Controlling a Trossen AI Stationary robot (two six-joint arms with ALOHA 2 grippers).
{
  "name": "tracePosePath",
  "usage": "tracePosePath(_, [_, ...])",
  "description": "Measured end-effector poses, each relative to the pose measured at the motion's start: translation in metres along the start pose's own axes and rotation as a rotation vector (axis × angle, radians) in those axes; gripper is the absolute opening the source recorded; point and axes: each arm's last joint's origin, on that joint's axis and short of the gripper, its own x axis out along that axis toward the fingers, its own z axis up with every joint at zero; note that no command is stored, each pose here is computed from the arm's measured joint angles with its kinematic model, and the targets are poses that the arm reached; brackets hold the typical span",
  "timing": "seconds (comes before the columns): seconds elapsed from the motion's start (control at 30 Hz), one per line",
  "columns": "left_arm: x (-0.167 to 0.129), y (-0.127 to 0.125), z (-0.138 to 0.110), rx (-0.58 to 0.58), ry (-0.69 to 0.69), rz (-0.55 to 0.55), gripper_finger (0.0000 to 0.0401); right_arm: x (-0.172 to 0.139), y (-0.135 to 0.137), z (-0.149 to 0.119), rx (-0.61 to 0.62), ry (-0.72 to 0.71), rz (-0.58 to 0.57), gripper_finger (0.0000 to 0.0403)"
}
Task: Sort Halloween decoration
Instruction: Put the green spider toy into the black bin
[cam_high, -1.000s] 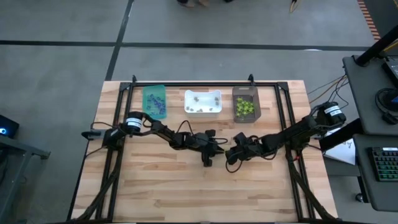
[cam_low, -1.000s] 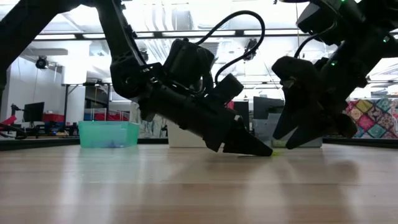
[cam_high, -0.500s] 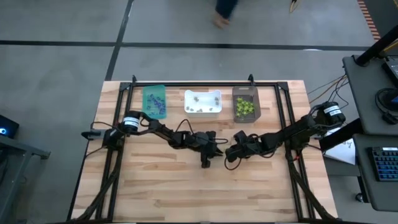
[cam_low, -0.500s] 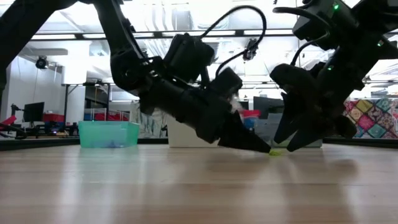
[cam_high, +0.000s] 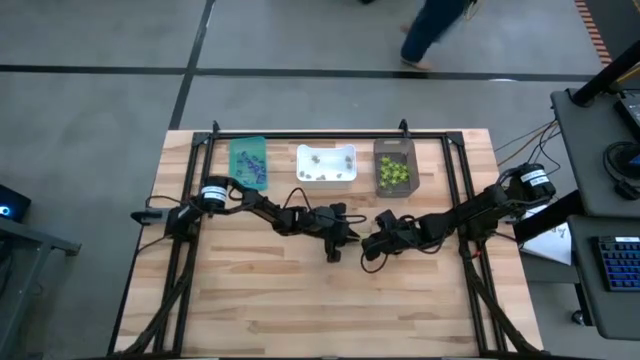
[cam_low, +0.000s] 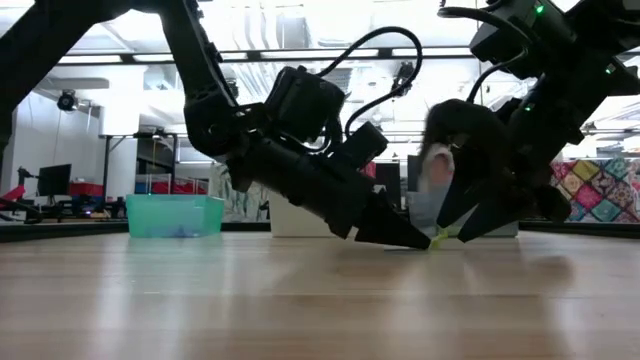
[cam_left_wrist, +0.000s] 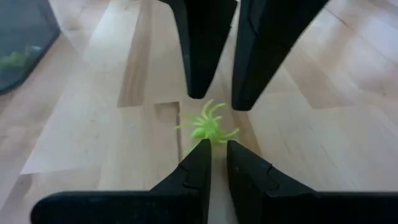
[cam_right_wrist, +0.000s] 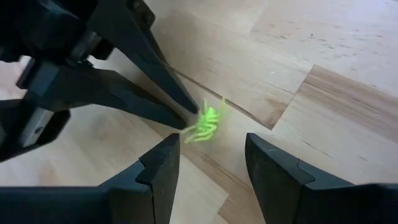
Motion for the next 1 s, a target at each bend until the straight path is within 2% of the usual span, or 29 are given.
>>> tracePosePath(0.53, [0.0034, 0.0012, -0.0067, -0.034, 0.01, 0.018, 0.0036, 0.0001, -0.0008, 0.0005, 0.001, -0.022, -0.014, 0.0171])
tracePosePath(0.73, [0.003, -0.0033, -0.0014, -0.077, -0.061, -0.111, 0.0036, -0.0001, -0.0053, -0.0014, -0.016, 0.001, -0.057, 0.0171])
tracePosePath(1.0, [0.0027, -0.0025, 0.002, -0.074, -0.092, -0.105, 0.0036, 0.0, -0.0051, -0.0013, -0.018, 0.001, -0.055, 0.0171])
